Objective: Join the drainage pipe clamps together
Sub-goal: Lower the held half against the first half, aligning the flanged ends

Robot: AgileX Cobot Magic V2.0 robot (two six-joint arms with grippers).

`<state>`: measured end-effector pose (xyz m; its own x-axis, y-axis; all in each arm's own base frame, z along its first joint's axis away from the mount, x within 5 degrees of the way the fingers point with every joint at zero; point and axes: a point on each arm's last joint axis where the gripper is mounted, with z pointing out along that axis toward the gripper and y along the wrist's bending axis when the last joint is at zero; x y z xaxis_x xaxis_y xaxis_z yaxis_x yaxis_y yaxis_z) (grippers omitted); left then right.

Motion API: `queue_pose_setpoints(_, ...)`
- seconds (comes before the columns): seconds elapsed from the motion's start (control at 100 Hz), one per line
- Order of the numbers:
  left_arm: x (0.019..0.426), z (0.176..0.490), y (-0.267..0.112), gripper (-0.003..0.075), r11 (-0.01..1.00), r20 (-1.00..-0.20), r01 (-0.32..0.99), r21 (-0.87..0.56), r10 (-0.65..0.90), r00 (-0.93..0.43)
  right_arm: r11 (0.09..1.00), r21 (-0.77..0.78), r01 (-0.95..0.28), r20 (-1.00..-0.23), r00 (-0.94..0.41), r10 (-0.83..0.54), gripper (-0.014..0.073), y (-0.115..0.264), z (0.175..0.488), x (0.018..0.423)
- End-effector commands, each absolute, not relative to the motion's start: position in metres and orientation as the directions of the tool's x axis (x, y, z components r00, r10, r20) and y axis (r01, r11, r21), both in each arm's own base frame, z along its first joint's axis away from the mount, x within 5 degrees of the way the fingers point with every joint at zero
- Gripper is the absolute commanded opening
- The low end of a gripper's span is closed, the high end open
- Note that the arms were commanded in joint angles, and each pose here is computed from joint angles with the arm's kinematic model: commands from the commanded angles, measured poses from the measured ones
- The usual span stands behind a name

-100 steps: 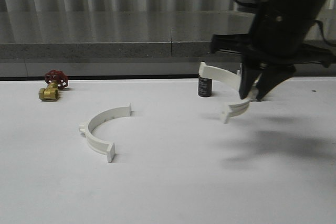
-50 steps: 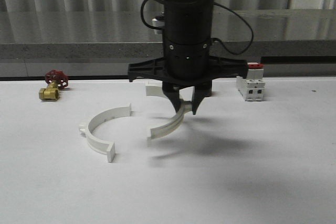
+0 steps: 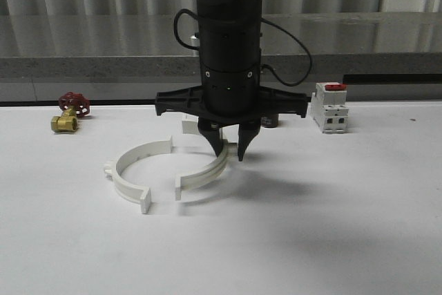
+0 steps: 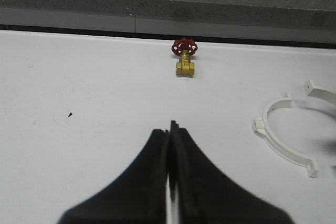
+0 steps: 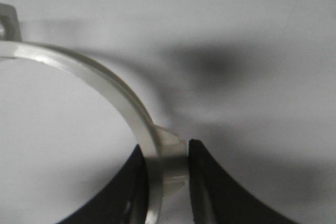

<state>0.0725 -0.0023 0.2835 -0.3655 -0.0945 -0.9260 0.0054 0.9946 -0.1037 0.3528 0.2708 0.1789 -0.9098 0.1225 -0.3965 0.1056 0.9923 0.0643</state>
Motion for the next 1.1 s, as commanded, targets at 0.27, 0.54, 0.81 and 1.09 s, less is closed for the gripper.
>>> queue_pose_setpoints(0.27,0.074,0.298,-0.003,-0.0020,0.993,-0.956,0.025,-0.111,-0.100,-0.276,0.982,0.168,0.083,-0.459,-0.875,0.152,0.0098,0.286,0.206,0.350)
queue_pose_setpoints(0.54,0.074,0.298,-0.003,-0.0020,0.993,-0.956,0.025,-0.111,-0.100,-0.276,0.977,0.186,0.101,-0.458,-0.871,0.177,0.0098,0.287,0.206,0.350)
queue_pose_setpoints(0.81,0.074,0.298,-0.003,-0.0020,0.993,-0.956,0.025,-0.111,-0.100,-0.276,0.974,0.194,0.118,-0.454,-0.869,0.196,0.0098,0.287,0.206,0.350)
queue_pose_setpoints(1.09,0.074,0.298,-0.003,-0.0020,0.993,-0.956,0.025,-0.111,-0.100,-0.276,0.971,0.205,0.122,-0.456,-0.866,0.205,0.0098,0.287,0.206,0.350)
